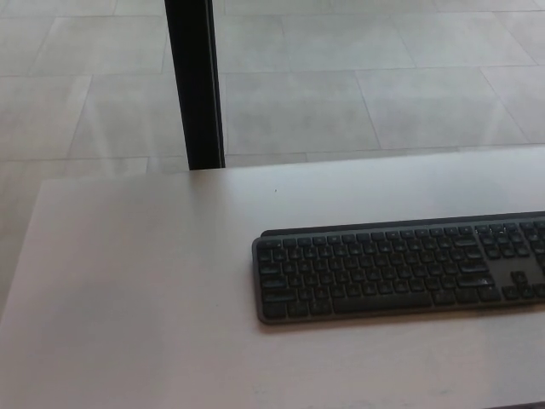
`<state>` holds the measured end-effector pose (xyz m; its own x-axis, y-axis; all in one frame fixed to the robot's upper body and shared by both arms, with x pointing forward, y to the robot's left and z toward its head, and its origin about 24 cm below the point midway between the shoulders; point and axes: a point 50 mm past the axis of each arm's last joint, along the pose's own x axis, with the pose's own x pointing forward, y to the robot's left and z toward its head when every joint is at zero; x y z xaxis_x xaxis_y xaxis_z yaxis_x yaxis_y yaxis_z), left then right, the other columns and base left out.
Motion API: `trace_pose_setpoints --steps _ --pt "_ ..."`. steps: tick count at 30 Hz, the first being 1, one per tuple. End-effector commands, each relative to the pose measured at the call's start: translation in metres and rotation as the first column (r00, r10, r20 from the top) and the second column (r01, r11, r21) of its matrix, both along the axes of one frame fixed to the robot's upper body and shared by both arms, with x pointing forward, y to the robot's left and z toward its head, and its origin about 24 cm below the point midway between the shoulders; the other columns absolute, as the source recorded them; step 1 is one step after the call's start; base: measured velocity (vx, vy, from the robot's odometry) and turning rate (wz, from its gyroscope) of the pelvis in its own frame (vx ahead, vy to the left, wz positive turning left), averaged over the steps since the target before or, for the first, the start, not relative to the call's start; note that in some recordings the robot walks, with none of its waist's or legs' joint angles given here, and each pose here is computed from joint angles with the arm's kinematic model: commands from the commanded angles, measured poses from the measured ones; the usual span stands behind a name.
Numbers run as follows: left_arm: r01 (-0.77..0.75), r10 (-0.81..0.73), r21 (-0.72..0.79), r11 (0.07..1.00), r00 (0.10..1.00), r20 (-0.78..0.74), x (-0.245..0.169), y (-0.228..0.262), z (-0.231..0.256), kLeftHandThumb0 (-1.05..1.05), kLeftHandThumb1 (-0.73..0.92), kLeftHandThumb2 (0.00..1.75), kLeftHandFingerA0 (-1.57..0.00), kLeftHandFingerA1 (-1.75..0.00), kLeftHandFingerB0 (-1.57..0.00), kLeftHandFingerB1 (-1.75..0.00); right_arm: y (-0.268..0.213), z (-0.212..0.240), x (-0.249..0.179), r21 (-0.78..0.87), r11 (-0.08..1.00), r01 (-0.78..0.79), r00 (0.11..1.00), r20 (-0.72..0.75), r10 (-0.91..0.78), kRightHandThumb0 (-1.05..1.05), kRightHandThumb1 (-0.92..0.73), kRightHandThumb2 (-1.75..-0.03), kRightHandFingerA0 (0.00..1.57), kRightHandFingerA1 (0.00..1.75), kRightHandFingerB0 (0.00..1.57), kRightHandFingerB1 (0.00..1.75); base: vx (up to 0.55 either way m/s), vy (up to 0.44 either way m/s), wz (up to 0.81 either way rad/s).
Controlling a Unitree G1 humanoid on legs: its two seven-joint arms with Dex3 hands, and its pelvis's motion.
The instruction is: The robot uses its right fingers to click on the space key of the black keyboard placed on the center of the white desk.
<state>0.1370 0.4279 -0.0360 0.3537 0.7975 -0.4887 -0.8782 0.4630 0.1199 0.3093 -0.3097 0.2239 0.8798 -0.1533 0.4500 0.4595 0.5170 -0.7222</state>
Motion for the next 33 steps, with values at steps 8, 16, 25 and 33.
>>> trace_pose_setpoints --steps 8,16,25,33 --pt "-0.05 0.049 0.012 0.999 0.999 0.006 -0.015 0.009 0.003 -0.47 0.59 0.57 -0.88 -0.78 -0.71 -0.6 -0.168 -0.138 -0.187 0.986 -0.037 0.161 0.523 -0.117 -0.844 -0.47 -0.65 -0.65 1.11 1.46 0.61 0.74 0.0 0.0 0.0" --pt "-0.035 0.035 0.015 0.999 0.999 -0.017 -0.015 0.007 0.001 -0.48 0.6 0.58 -0.86 -0.8 -0.71 -0.61 -0.15 -0.204 -0.195 0.933 -0.336 0.127 0.47 -0.355 -0.808 -0.41 -0.65 -0.7 1.02 1.63 0.67 1.01 0.0 0.0 0.0" --pt "-0.042 0.042 0.012 0.999 0.999 -0.013 -0.015 0.007 0.001 -0.49 0.6 0.58 -0.87 -0.81 -0.77 -0.62 -0.133 -0.232 -0.201 0.901 -0.39 0.192 0.472 -0.433 -0.768 -0.41 -0.62 -0.79 1.06 1.66 0.7 1.1 0.0 0.0 0.0" --pt "-0.027 0.027 0.013 1.0 0.999 -0.032 -0.014 0.007 0.0 -0.48 0.59 0.58 -0.83 -0.78 -0.69 -0.61 -0.118 -0.252 -0.201 0.86 -0.424 0.284 0.477 -0.51 -0.716 -0.2 -0.47 -0.88 1.07 1.66 0.82 1.16 0.0 0.0 0.0"
